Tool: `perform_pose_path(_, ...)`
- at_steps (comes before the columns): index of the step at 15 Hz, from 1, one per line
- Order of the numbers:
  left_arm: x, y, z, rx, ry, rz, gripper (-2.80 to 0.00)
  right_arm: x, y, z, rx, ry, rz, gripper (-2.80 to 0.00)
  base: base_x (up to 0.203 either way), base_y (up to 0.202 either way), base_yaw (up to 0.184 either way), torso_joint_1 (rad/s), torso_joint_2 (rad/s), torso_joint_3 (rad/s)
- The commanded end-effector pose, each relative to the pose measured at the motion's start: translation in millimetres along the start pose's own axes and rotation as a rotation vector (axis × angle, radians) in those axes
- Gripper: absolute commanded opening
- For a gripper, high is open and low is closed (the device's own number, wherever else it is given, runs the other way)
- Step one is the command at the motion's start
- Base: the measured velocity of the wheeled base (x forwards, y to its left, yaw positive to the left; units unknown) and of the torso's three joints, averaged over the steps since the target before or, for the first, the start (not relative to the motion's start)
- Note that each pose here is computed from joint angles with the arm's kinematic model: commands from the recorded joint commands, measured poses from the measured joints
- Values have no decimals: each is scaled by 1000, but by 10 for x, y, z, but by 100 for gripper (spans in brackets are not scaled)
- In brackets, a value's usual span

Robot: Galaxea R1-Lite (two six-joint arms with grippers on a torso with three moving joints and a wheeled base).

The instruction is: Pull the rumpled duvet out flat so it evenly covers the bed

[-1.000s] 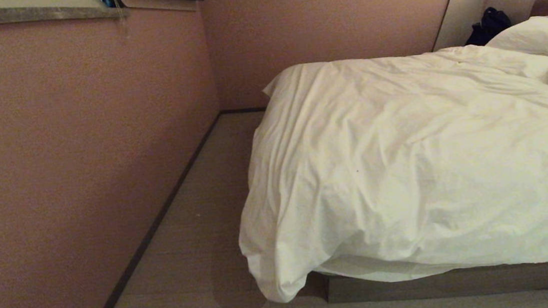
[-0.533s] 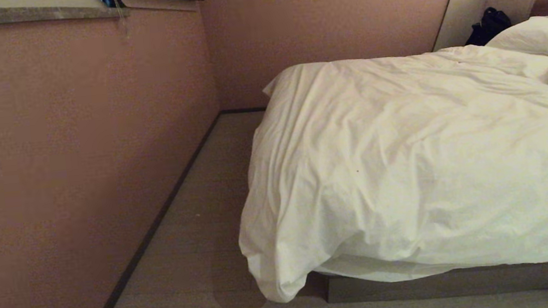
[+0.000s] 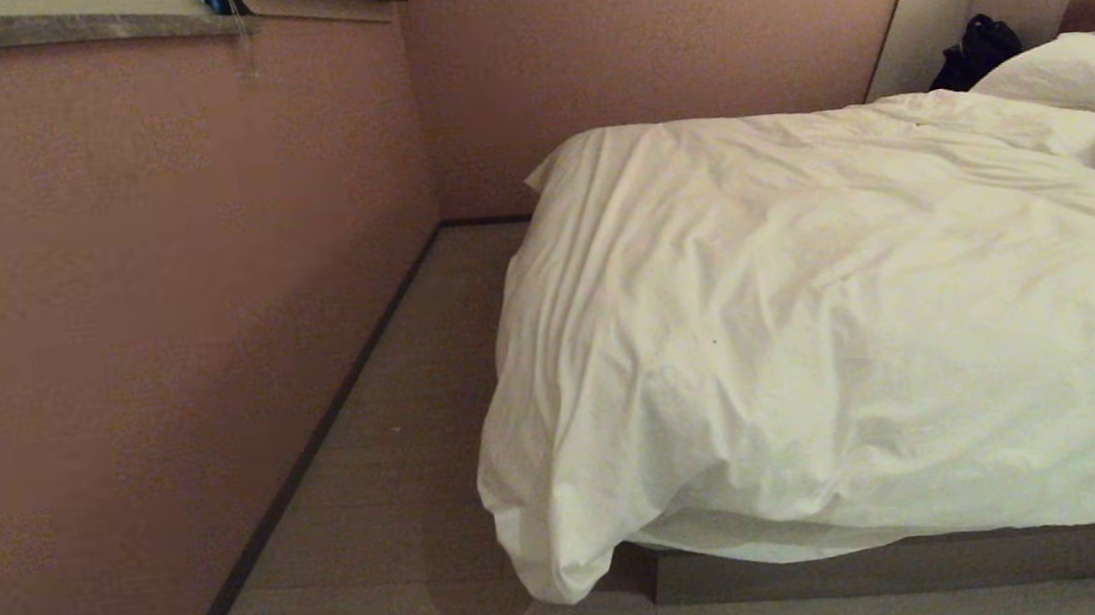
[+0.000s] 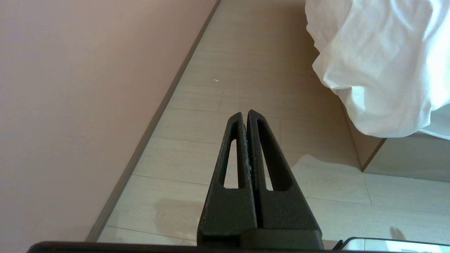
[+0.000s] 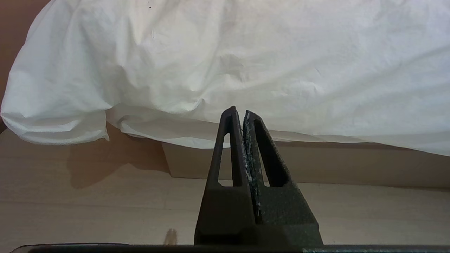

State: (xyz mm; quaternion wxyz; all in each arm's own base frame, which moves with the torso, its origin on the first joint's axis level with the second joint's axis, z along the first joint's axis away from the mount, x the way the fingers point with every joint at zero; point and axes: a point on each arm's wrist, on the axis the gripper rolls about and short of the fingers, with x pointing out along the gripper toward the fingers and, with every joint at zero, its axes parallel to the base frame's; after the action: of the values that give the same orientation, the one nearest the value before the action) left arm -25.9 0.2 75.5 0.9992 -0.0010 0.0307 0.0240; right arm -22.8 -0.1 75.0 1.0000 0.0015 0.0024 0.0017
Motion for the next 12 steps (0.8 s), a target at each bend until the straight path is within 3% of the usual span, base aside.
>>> perform_pose_path(1, 1, 0, 1, 1, 2, 1, -280, 0, 0, 0, 0, 0, 1, -280, 0, 0, 0, 0, 0, 0)
perform_pose_path(12, 2, -1, -3, 1, 3, -2, -280, 0, 0, 0, 0, 0, 1, -280, 0, 0, 0, 0, 0, 0)
